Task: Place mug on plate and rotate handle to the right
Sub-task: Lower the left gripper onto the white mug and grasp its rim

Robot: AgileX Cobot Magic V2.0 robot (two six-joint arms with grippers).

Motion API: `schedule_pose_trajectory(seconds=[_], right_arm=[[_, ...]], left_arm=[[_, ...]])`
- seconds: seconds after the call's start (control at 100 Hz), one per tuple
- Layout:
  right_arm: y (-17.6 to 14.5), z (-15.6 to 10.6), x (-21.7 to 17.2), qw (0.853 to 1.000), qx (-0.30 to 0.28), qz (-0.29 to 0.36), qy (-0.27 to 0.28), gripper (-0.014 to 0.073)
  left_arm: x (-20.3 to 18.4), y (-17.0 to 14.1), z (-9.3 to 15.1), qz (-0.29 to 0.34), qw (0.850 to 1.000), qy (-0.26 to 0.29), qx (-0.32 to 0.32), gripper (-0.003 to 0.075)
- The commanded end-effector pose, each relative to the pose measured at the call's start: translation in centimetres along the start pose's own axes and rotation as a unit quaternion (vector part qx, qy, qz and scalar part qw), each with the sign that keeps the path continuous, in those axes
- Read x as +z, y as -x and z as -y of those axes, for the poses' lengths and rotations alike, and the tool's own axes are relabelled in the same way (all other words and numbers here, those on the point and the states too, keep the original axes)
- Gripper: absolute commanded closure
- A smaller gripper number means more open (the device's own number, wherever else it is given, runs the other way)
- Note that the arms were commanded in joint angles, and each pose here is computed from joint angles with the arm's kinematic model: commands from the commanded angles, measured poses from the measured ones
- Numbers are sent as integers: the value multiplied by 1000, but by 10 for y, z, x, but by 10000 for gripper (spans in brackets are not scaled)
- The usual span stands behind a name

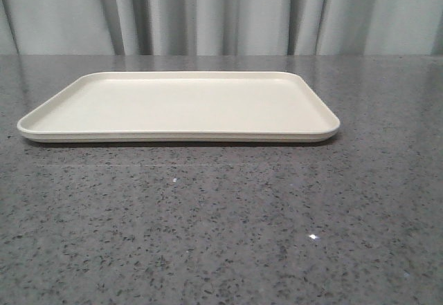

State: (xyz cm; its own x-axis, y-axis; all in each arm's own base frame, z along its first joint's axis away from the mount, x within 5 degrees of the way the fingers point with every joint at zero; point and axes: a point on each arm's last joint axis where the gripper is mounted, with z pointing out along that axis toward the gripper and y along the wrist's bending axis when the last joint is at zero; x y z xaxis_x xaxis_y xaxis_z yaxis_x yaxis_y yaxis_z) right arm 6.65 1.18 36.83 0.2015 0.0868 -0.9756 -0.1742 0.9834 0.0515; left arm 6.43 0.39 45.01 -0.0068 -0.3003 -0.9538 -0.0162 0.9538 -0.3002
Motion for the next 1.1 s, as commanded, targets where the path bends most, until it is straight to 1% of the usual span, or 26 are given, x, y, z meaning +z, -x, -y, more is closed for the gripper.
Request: schedule_pose_trajectory(seconds=[0.0, 0.06, 0.28, 0.49, 0.67, 0.79, 0.88, 0.97, 1.09], right_arm=[[17, 1, 2, 999, -2, 43, -11, 77], [19, 1, 2, 999, -2, 47, -12, 45], [27, 4, 0, 996, -2, 88, -24, 45], [27, 3, 0, 996, -2, 86, -23, 45], [28, 3, 0, 996, -16, 89, -24, 45], [27, 2, 2, 997, -34, 72, -20, 45], [29, 1, 7, 997, -48, 50, -15, 45], [35, 0, 15, 998, -56, 34, -11, 45], [41, -1, 26, 998, -56, 9, -5, 45]], left_arm=[[0, 13, 6, 35, 999, -23, 0, 310], [0, 13, 6, 35, 999, -23, 1, 310], [0, 13, 5, 38, 999, -18, 10, 310], [1, 8, 2, 16, 1000, -5, 13, 310], [1, 7, -2, 11, 999, 19, 41, 312], [3, 9, -3, -7, 998, 36, 47, 313], [9, 14, -5, -29, 996, 61, 58, 313], [18, 20, -5, -65, 991, 90, 78, 313], [28, 30, -4, -101, 983, 112, 101, 313]])
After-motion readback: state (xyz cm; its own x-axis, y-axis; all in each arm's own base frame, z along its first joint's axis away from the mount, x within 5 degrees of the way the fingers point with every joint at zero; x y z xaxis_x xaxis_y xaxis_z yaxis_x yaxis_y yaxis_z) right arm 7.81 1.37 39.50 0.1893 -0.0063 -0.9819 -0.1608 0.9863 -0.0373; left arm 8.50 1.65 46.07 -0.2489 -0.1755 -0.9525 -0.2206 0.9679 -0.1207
